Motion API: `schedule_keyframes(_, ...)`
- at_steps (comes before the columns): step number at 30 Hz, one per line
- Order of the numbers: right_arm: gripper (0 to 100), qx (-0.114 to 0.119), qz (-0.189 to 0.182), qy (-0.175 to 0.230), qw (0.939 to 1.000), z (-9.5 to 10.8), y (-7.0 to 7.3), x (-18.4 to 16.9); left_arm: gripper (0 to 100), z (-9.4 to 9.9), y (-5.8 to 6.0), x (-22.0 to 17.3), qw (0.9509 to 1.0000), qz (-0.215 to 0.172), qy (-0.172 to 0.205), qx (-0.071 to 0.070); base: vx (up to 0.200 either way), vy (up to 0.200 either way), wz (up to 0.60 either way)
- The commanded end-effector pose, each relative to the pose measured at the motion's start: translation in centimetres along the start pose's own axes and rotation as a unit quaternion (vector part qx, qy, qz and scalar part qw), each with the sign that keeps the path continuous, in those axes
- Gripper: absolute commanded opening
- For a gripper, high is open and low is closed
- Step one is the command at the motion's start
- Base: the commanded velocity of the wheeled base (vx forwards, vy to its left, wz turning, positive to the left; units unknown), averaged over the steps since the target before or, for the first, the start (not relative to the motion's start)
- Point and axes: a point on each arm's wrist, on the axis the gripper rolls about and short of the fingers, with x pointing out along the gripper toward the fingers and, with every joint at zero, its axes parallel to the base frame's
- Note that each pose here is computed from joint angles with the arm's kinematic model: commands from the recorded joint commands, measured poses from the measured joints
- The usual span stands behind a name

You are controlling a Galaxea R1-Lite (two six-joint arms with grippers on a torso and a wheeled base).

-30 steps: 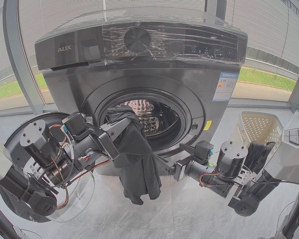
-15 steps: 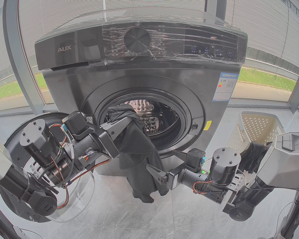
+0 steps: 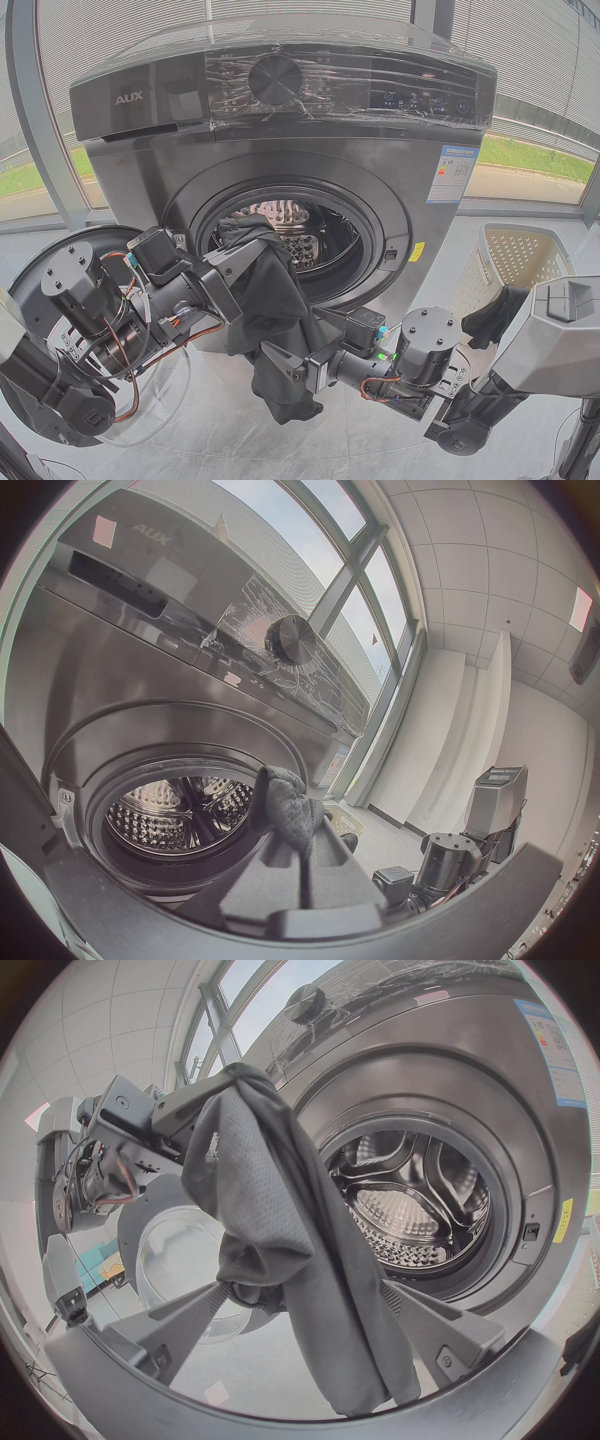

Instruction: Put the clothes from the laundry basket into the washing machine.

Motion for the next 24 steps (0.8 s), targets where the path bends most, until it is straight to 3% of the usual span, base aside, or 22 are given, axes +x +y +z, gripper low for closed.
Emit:
schedule_keyframes(1, 100, 0.001, 0.009, 0.009, 0.9999, -0.5, 0.6, -0.1, 0, 0.0, 0.1, 0.0, 1.0000, 0.000, 0.000, -0.001, 0.000, 0.000, 0.00)
schedule_keyframes(11, 100, 0.005, 0.034, 0.009, 0.9994, -1.6, 2.0, 0.1, 0, -0.1, 0.1, 0.1, 1.0000, 0.001, 0.000, -0.001, 0.000, 0.000, 0.00)
schedule_keyframes(19, 100, 0.007, 0.013, -0.001, 0.9999, -2.4, 1.1, 2.3, 0, -0.2, 0.0, 0.0, 1.0000, 0.001, 0.003, -0.002, 0.000, 0.000, 0.00)
schedule_keyframes(24, 100, 0.009, -0.016, -0.035, 0.9992, -1.6, -0.4, 4.6, 0, -0.2, 0.0, 0.0, 1.0000, 0.000, 0.004, -0.002, 0.000, 0.000, 0.00)
